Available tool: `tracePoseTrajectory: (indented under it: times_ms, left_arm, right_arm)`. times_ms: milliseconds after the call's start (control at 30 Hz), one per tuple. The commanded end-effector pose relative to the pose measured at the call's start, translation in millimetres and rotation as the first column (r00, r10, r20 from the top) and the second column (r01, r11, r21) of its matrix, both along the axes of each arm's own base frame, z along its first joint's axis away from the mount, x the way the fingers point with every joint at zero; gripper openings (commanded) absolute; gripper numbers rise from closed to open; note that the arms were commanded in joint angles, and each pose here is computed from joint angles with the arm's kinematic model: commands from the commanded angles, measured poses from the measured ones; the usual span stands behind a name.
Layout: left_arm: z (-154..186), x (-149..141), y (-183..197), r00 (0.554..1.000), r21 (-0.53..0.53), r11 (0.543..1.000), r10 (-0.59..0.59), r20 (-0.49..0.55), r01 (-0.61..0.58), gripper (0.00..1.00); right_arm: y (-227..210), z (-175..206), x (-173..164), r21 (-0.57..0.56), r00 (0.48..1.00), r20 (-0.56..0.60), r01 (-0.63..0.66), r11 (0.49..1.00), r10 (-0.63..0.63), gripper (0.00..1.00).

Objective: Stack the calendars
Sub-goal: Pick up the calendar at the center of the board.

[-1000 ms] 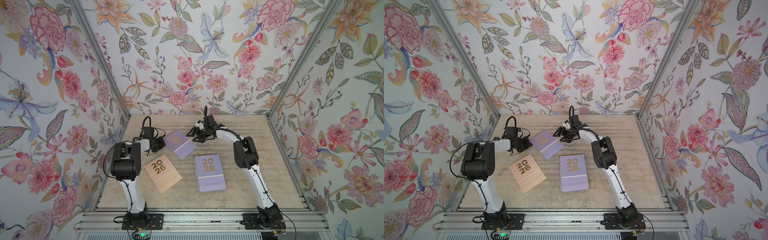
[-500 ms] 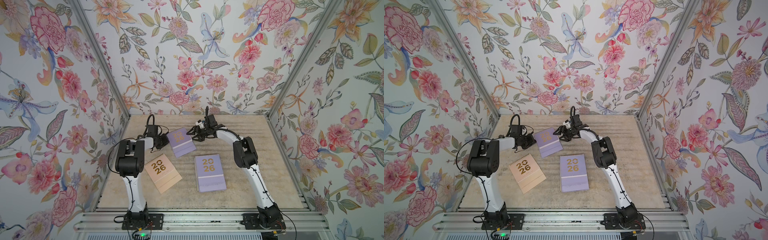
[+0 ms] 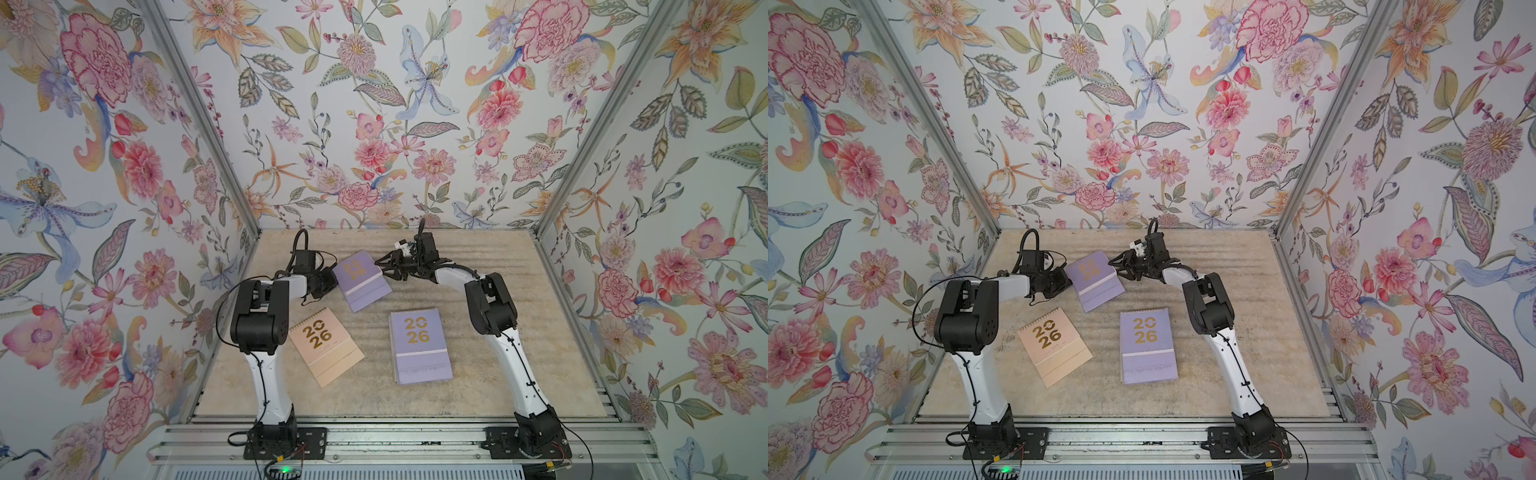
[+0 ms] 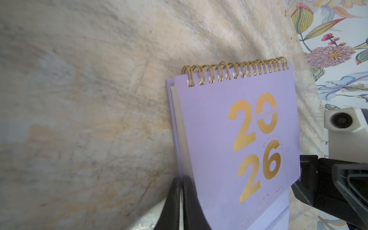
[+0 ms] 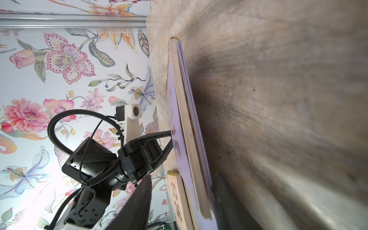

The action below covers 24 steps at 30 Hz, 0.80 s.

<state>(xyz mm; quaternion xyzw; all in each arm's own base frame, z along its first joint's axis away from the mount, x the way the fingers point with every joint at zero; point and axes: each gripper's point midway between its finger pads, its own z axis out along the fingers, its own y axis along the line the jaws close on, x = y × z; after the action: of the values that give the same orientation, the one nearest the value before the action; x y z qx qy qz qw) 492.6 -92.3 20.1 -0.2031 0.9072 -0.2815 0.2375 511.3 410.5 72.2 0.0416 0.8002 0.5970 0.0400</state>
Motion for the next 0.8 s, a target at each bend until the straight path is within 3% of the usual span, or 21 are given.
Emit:
tracePoseTrajectory:
  times_ms: [0,167,400,767]
  left_arm:
    - [-27.6,-23.7,-27.6,0.993,-0.049,0.996,-0.074,-0.097,0.069,0.1]
    - [-26.0,-22.3,-28.1,0.993,-0.051,0.996,-0.074,-0.094,0.07,0.1]
    - [-20.6,-21.4,-27.5,0.994,-0.049,0.997,-0.068,-0.083,0.064,0.1]
    - [-6.6,-19.6,-27.2,0.997,-0.052,0.997,-0.063,-0.052,0.06,0.1]
  right_arm:
    - [35.4,18.3,-35.3,0.066,0.991,0.026,-0.131,0.989,0.13,0.43]
    - [36.7,23.0,-33.4,0.087,0.992,0.026,-0.129,0.988,0.127,0.36]
    - [17.9,22.2,-21.1,-0.005,0.996,0.068,-0.052,0.999,0.052,0.27]
    - [0.3,28.8,-20.3,-0.063,0.993,0.119,-0.007,0.998,0.015,0.28]
